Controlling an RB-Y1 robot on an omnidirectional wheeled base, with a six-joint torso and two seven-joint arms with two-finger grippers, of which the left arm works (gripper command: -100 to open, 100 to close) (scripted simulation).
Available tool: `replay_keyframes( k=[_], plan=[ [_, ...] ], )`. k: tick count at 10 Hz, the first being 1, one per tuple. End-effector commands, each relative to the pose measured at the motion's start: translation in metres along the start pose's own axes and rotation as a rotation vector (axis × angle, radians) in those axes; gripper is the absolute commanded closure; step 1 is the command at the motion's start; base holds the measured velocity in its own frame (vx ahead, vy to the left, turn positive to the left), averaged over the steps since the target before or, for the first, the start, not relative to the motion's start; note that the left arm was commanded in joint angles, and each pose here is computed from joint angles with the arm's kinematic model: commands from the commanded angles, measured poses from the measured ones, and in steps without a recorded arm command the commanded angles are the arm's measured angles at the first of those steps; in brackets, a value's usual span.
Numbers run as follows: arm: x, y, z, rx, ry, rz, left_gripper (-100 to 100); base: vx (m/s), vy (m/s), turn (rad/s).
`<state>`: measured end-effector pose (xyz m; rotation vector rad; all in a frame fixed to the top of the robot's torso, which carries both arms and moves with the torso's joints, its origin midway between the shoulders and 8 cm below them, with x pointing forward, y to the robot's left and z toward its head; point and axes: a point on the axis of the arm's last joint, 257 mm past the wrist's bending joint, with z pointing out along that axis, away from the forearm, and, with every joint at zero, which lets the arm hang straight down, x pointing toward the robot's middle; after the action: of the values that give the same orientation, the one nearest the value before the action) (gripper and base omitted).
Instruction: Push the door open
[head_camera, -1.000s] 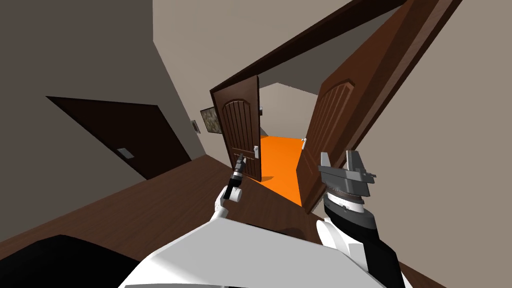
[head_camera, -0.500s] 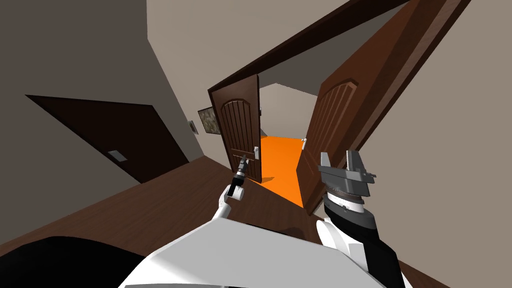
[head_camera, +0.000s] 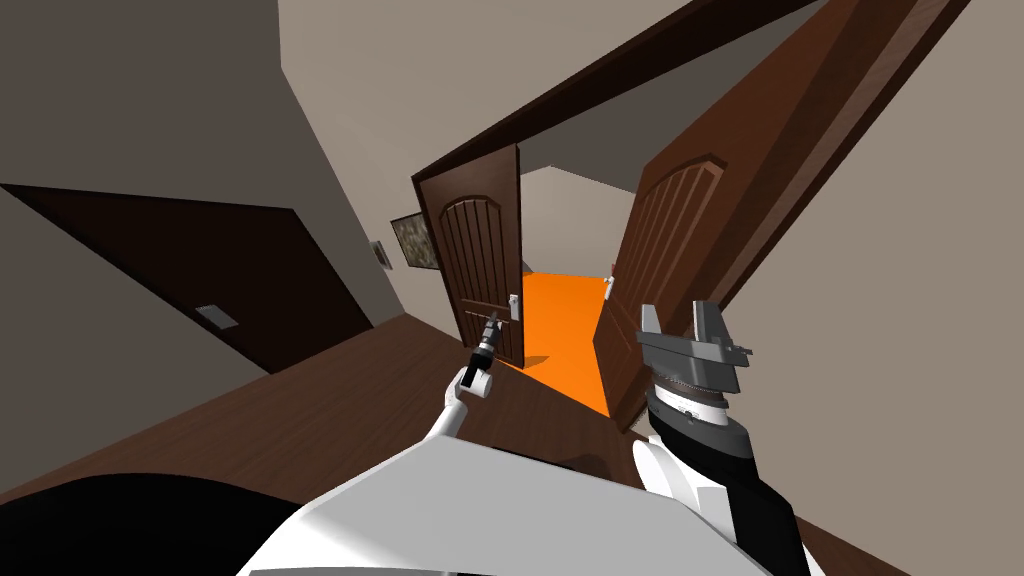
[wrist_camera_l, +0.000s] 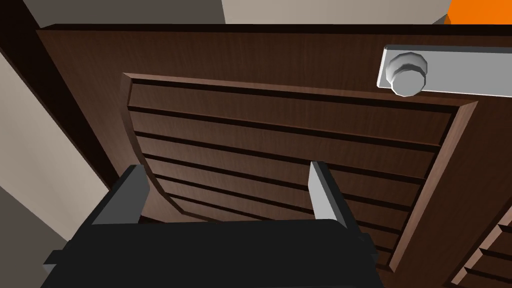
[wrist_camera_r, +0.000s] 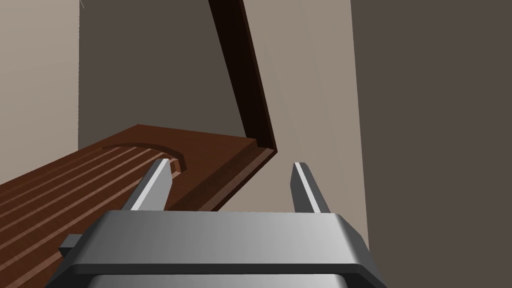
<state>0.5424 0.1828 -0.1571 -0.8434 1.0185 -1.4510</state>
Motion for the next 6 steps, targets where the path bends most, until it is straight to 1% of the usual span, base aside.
replay_keyframes(
  k=[1,2,3,4,5,6],
  plan=[
    [0.004,0.014,0.0028,-0.030,0.010,-0.010,-100,0.040,0.062,-0.033],
    [0.008,0.021,0.0074,-0.044,0.019,-0.018,-100,0.064,0.068,-0.074],
    [0.008,0.029,0.0044,-0.061,0.017,-0.017,-100,0.055,0.066,-0.021],
    [0.008,0.029,0.0044,-0.061,0.017,-0.017,-100,0.023,0.037,0.010],
    [0.012,0.038,0.0078,-0.080,0.026,-0.025,-100,0.029,0.048,-0.038],
    [0.016,0.042,0.0127,-0.089,0.034,-0.031,-100,0.060,0.088,-0.070]
  ],
)
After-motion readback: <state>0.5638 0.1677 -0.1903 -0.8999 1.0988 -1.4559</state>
